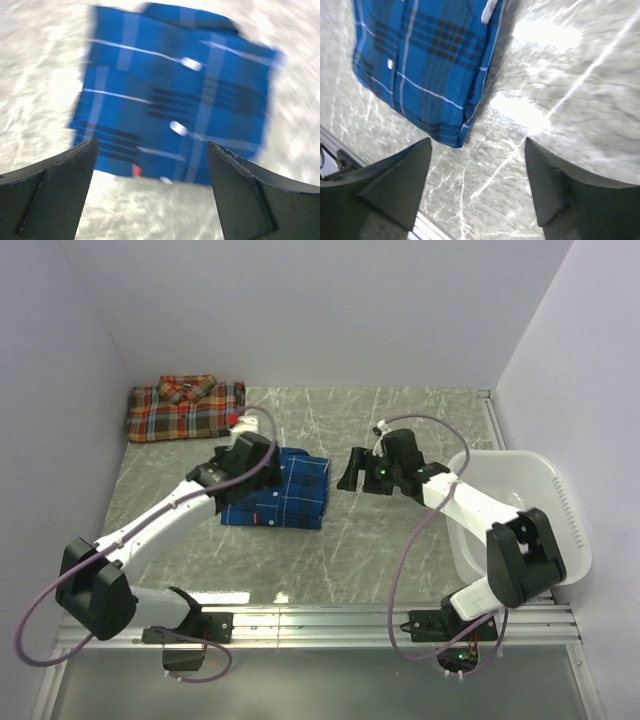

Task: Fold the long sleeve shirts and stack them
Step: Fold the shirt

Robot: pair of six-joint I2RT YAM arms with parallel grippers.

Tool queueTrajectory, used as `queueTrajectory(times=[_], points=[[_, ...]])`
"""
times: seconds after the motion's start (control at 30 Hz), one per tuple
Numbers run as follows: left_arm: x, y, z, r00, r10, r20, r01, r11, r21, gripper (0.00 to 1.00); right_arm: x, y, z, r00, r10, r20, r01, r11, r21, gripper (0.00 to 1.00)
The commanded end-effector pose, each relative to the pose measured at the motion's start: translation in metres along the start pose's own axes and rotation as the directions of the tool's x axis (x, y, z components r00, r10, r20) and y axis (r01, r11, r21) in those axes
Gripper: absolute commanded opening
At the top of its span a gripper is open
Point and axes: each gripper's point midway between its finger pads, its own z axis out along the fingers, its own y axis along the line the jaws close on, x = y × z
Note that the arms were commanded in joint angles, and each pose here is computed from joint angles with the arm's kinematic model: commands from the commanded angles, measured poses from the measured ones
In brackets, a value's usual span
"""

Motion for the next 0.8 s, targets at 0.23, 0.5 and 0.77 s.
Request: queueTrajectory(times=[0.23,0.5,0.77], points=[[0.064,-0.102,-0.035,0.901,0.419,0.112,-0.433,0.883,0.18,0.99,-0.042,-0.005,-0.062,0.976,0.036,0.214,-0.034,0.999,-0.013,0.98],[0.113,-0.141,-0.022,0.748,0.652,0.127,-0.664,0.741,0.1,0.98,-0.052,-0.021,-0.088,0.935,0.13,0.329,-0.132,0.991,-0.018,1.0],[0.144,-0.144,0.001,0.694,0.713,0.096,-0.72,0.686,0.105,0.79,-0.049,-0.036,-0.093,0.919,0.169,0.356,-0.174,0.985,-0.018,1.0]])
